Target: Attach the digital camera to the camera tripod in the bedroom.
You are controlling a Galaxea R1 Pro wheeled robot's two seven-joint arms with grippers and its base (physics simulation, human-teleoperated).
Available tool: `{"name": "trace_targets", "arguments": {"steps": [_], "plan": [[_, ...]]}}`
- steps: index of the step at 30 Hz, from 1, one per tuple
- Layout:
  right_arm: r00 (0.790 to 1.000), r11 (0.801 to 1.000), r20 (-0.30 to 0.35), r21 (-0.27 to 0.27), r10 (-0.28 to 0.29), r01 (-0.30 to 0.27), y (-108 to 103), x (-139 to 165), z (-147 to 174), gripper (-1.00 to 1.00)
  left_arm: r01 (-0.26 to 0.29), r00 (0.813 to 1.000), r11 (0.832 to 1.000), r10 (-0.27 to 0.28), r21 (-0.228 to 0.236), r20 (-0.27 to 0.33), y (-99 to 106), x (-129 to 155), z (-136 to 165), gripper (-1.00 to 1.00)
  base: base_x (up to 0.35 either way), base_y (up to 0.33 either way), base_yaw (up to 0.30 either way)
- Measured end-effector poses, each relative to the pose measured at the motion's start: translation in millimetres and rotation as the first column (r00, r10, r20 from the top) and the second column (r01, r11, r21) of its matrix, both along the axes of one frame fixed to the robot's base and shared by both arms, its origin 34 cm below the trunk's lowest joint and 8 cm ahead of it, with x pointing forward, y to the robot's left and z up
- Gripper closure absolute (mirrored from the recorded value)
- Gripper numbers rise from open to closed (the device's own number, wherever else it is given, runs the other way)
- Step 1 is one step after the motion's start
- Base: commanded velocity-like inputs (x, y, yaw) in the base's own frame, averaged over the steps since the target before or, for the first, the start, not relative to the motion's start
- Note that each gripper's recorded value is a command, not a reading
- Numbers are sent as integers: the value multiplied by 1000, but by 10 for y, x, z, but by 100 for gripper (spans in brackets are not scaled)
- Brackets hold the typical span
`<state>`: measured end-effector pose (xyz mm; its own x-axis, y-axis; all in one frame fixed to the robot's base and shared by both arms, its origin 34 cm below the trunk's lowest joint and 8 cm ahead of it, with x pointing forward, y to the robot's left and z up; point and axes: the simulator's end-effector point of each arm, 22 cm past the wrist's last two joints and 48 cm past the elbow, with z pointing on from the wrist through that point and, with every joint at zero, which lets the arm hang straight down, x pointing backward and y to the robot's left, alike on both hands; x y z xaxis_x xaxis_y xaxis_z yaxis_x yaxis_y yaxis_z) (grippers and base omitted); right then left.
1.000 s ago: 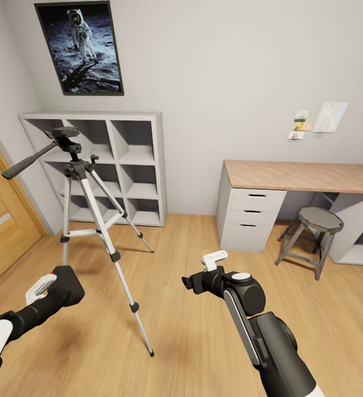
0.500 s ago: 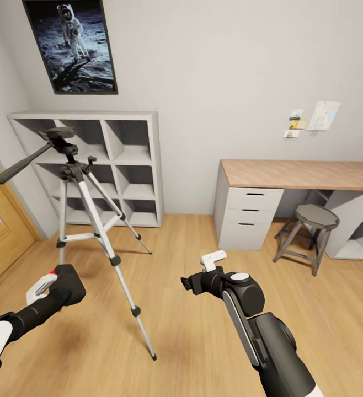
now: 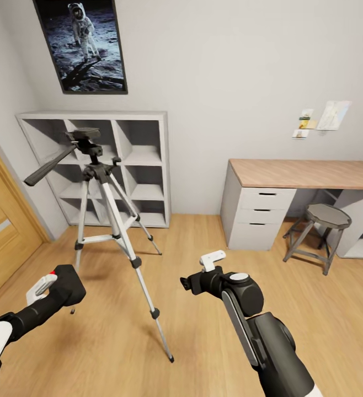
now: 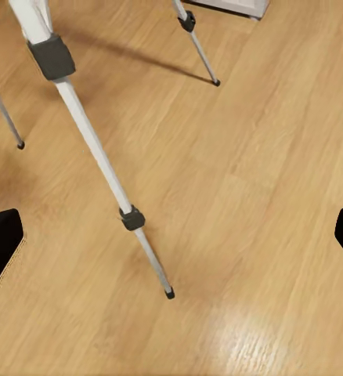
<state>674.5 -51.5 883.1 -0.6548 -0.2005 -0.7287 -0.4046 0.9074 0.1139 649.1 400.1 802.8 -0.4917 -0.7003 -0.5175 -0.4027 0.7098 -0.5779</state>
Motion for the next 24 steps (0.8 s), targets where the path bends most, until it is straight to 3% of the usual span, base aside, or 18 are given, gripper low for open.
{"name": "trace_targets", "arguments": {"steps": [15, 24], "plan": [[1000, 1000, 3, -10, 24, -24, 78, -43, -9, -100, 0, 1000, 1000, 0, -1, 0, -2, 0, 0, 100, 0, 320, 126], [1000, 999, 3, -14, 30, -30, 93, -54, -12, -100, 1, 1000, 1000, -1, -1, 1, -4, 1, 2, 100, 21, 321, -19]]}}
